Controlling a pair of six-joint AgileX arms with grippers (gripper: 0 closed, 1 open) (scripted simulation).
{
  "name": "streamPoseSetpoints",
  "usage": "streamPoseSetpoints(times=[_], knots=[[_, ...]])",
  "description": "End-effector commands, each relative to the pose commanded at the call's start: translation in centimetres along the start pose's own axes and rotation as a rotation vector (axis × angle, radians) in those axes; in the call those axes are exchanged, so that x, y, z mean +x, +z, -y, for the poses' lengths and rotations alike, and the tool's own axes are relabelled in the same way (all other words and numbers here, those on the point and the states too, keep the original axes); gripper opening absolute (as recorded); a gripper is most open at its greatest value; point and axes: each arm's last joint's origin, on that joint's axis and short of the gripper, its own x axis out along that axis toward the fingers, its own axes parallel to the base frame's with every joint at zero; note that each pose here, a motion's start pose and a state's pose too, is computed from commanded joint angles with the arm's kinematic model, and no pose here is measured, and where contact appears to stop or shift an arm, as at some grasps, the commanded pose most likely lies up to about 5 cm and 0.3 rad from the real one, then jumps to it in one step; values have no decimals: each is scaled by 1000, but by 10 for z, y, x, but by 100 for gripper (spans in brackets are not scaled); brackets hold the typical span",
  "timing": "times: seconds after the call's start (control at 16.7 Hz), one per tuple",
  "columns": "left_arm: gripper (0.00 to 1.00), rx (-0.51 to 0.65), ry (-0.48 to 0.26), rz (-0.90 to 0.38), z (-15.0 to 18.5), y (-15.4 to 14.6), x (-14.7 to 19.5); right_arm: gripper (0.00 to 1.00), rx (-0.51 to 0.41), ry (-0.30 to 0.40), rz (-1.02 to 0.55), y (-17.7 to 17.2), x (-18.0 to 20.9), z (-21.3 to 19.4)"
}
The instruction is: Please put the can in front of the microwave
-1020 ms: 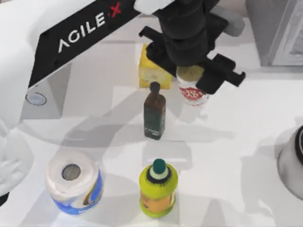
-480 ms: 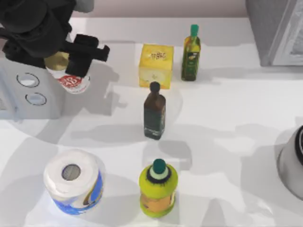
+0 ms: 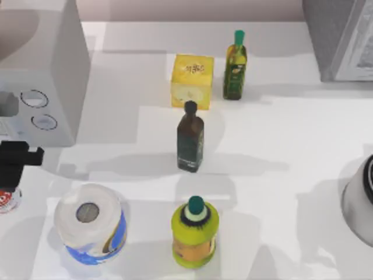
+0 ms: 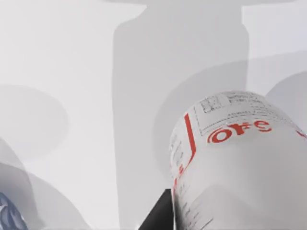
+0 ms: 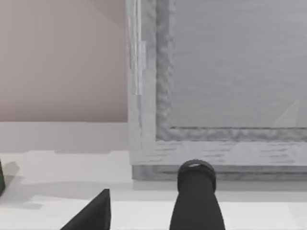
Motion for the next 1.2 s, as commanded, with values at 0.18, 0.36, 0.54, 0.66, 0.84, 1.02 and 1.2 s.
streamPoseSetpoints(times=[0.18, 0.36, 0.54, 0.66, 0.84, 1.02, 1.2], knots=[[0, -35, 1, -78, -12, -18, 23, 100, 0, 0, 0, 0, 0, 0], [0, -41, 0, -98, -15, -23, 29, 100, 0, 0, 0, 0, 0, 0], [0, -36, 0, -104, -14, -22, 29, 100, 0, 0, 0, 0, 0, 0], [0, -37, 0, -102, -14, -22, 31, 100, 0, 0, 0, 0, 0, 0], [0, -40, 0, -99, -14, -23, 34, 100, 0, 0, 0, 0, 0, 0], [0, -41, 0, -98, -15, -23, 36, 100, 0, 0, 0, 0, 0, 0], [8, -41, 0, -98, -15, -23, 36, 100, 0, 0, 0, 0, 0, 0]])
